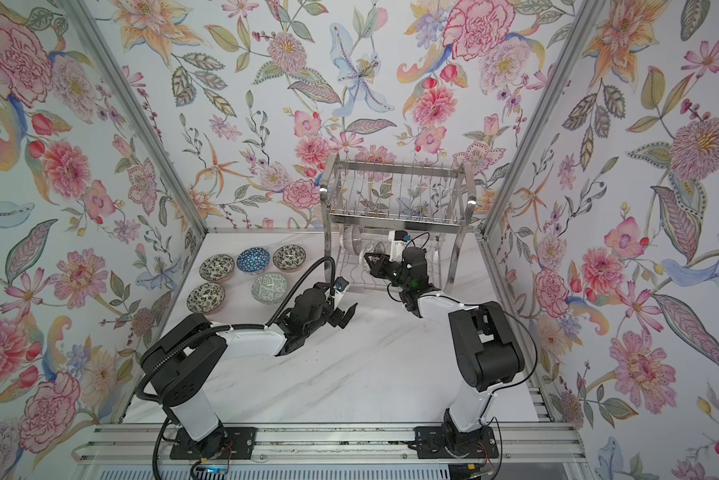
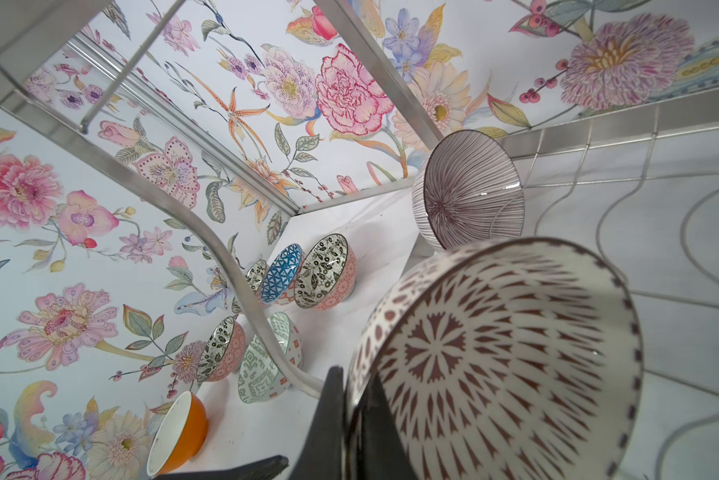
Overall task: Load the bowls into the dish rack
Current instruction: 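Carry the bowl to the rack with the right gripper while the left gripper draws back, then lower the bowl edge-down into the rack slots beside the purple-striped bowl with the right gripper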
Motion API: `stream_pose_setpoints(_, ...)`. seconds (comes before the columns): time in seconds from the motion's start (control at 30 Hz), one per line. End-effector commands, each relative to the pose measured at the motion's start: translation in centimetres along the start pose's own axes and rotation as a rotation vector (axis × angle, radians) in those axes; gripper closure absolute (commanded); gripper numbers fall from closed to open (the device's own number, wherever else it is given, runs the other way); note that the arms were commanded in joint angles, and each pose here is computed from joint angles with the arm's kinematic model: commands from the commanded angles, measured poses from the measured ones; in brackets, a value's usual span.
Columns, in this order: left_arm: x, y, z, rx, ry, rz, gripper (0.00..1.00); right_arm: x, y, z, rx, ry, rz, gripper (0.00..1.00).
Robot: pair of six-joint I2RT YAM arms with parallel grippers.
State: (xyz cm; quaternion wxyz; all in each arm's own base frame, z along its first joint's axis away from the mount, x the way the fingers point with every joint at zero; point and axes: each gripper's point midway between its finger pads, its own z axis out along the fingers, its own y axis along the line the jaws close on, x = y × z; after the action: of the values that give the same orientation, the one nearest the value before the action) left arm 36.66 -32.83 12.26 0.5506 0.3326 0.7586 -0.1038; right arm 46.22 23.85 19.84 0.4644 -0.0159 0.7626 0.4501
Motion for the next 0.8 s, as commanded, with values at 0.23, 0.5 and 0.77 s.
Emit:
stream_pose_setpoints(0.23, 0.4, -0.6, -0.7, 0.008, -0.070, 0.123, 0.01, -4.6, 2.6, 1.8, -0.148, -0.149, -0.042, 1.00)
stream_pose_setpoints(0.5, 0.3, -0.5, -1.2, 0.004, -0.094, 0.135, 0.01, -5.8, 1.4, 2.9, -0.199, -0.212, 0.013, 1.00)
stream_pose_setpoints(0.77, 0.3, -0.5, -1.1, 0.002, -0.084, 0.143, 0.01, -7.0, -0.2, 4.7, -0.249, -0.254, 0.072, 1.00)
